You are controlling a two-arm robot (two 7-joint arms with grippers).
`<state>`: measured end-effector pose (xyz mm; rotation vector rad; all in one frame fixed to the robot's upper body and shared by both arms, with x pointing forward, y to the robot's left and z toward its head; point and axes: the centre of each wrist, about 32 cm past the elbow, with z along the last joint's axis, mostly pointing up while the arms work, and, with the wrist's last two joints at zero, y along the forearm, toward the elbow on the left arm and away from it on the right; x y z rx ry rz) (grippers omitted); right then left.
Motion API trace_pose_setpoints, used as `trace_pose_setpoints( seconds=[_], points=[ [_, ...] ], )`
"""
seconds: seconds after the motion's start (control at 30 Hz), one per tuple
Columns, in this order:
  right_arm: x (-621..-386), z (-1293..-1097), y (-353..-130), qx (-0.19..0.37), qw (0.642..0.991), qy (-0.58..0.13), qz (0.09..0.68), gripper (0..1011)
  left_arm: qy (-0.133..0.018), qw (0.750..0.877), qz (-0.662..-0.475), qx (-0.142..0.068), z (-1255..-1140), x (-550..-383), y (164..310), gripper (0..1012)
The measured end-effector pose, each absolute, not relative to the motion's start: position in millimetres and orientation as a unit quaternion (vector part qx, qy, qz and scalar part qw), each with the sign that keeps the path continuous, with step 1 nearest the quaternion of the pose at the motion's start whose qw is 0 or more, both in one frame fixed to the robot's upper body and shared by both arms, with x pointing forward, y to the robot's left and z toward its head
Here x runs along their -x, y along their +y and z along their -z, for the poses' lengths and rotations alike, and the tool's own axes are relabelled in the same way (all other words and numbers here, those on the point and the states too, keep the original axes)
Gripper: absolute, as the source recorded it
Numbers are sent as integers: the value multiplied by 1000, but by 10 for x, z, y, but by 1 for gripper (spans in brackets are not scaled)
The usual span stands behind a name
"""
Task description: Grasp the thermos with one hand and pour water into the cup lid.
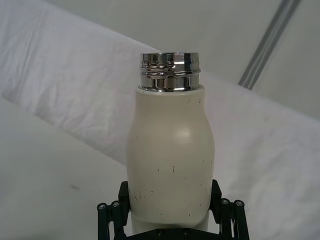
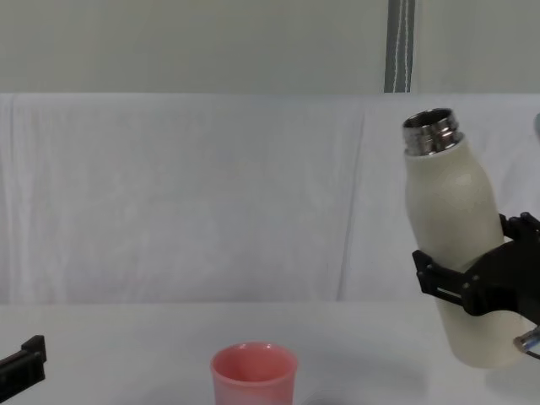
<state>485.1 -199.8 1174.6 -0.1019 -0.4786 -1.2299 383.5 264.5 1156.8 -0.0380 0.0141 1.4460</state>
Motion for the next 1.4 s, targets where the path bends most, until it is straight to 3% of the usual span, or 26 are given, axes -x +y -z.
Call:
trace_pose_setpoints(
  seconds=[1.13, 1.4],
  points=[
    [-4806, -11571, -1794, 180, 752, -419, 477, 950, 6, 750, -662, 17, -11568, -3835, 2645, 1001],
    [-4800, -11561, -1772, 194, 746, -436, 464, 950, 6, 750, -662, 17, -11568, -3835, 2645, 1001]
  ],
)
